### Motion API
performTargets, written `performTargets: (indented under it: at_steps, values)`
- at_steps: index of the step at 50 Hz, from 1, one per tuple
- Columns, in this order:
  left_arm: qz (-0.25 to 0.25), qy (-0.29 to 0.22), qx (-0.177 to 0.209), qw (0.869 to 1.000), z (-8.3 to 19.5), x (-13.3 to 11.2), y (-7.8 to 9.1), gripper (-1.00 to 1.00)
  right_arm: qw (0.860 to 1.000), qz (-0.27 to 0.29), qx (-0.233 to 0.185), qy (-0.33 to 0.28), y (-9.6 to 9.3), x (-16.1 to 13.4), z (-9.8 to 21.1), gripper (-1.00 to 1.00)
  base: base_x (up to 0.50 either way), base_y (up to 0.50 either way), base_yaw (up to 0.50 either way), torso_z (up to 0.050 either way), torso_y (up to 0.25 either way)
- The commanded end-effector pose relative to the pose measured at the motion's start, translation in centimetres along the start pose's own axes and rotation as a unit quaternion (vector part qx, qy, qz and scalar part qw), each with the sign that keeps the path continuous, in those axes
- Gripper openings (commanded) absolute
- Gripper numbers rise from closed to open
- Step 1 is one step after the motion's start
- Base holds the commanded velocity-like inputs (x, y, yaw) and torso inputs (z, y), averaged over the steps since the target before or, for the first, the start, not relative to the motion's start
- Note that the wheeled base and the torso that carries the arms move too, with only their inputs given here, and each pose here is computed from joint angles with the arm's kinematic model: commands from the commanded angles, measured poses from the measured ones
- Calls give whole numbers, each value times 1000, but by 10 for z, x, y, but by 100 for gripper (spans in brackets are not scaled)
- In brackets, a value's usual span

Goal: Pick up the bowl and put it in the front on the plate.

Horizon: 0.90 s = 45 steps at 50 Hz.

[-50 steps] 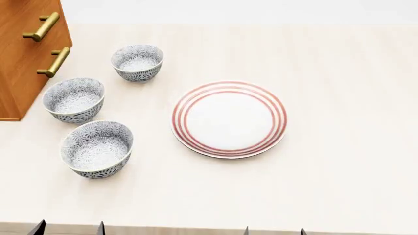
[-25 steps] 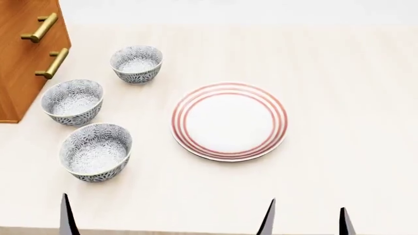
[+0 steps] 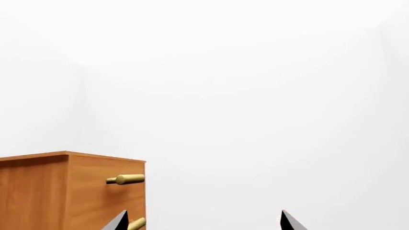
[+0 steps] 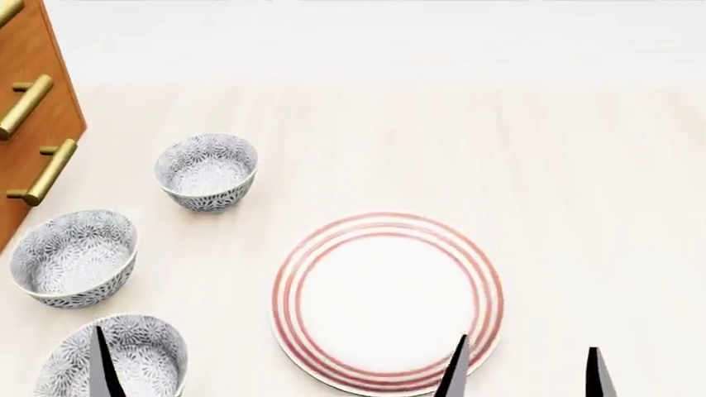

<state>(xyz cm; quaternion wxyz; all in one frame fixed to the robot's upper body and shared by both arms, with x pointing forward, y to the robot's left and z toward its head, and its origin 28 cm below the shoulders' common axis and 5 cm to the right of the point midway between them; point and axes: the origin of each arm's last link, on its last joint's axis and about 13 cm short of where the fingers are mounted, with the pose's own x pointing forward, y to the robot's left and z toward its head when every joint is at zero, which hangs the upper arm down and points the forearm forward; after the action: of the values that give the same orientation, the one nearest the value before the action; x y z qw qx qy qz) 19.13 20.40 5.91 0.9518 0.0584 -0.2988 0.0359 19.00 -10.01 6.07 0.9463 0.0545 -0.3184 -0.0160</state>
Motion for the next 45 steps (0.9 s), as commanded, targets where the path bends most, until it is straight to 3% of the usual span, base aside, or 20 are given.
performTargets:
  at_steps: [1,37,45]
  values:
    - [0,-7,6,1000,1,0,0,100,1000,7,4,-14,1,0,2,100,500,0,0,0,0]
    - [1,-35,19,999,9,0,-1,100,999,0,6,-32,1,1,7,100,499,0,0,0,0]
    - [2,-35,18,999,10,0,-1,100,999,3,12,-37,1,1,8,100,0,117,0,0,0]
